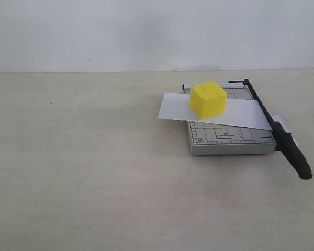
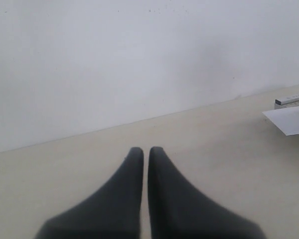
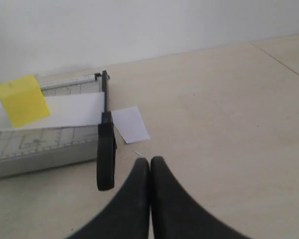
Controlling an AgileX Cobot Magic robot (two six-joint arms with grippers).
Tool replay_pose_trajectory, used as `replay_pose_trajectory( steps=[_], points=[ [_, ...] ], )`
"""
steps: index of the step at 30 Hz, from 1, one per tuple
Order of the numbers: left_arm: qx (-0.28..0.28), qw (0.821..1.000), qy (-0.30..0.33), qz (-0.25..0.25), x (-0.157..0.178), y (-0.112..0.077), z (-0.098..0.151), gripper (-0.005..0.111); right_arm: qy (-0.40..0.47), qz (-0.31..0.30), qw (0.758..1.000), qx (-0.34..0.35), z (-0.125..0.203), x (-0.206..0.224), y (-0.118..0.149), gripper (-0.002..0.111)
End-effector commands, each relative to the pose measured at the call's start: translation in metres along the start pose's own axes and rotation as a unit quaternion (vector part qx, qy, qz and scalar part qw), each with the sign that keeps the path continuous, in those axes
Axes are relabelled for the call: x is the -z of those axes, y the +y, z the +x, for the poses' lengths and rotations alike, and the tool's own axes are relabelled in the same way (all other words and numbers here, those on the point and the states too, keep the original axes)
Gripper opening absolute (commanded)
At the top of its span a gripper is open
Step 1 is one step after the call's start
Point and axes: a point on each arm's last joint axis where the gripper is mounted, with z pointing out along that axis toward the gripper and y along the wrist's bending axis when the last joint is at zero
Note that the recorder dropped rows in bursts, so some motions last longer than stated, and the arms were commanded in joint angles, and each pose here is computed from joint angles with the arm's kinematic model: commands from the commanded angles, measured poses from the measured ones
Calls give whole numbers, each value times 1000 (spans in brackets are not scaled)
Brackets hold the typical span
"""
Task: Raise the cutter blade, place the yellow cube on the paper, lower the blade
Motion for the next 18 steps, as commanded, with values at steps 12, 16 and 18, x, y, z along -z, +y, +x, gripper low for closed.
replay_pose_trajectory(
  steps=[12,16,18],
  points=[
    [2,1000,0,0,1,0,1,4,12,-10,1000,0,3,1,2,0],
    [2,1000,0,0,1,0,1,4,12,-11,1000,-1,3,1,2,0],
    [2,1000,0,0,1,0,1,4,12,-11,1000,-1,3,1,2,0]
  ],
)
